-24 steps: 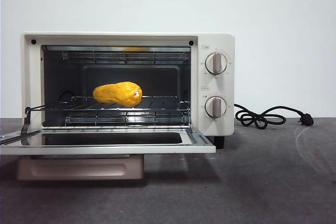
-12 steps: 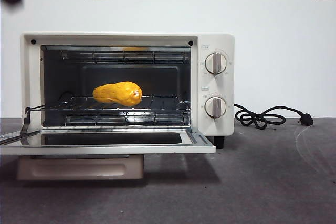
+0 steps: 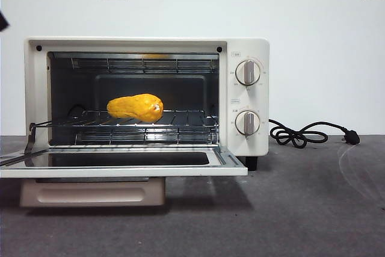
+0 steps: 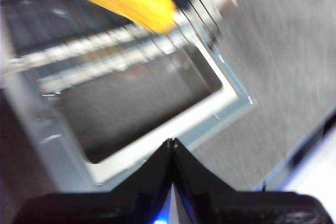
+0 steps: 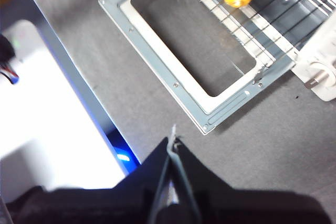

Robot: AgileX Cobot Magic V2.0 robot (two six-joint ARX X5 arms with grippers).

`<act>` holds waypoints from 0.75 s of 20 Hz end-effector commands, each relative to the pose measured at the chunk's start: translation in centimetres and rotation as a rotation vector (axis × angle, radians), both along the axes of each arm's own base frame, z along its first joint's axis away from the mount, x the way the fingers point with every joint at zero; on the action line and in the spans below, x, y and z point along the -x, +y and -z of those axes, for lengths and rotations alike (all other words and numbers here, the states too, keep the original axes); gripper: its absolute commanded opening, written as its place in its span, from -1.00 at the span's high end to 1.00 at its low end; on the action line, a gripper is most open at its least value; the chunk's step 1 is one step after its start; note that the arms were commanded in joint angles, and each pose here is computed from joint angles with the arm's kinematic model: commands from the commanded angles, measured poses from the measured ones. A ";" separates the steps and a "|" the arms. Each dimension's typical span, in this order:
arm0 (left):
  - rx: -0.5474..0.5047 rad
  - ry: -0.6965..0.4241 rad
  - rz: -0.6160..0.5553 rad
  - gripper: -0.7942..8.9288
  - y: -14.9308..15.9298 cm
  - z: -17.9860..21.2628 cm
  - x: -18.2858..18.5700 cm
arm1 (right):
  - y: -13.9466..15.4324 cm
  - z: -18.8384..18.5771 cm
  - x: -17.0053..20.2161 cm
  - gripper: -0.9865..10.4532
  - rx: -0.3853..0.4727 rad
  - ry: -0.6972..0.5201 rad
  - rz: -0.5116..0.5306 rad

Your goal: Take the corn from the table,put the corn in the oven

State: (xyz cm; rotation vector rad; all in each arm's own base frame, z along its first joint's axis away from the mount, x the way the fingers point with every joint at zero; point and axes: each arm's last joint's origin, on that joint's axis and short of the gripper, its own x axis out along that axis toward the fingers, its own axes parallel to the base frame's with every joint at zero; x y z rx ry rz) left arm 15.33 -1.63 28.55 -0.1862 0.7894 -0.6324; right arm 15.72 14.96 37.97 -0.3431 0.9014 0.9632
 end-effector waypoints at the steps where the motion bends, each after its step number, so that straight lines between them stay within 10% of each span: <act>1: 0.039 0.033 -0.129 0.85 2.8 0.6 -0.5 | -1.0 0.0 -1.1 0.84 -0.025 0.000 -0.009; 15: 0.152 0.552 -0.182 0.85 6.2 11.5 -8.1 | -3.7 0.5 -3.6 0.84 -0.056 0.024 0.033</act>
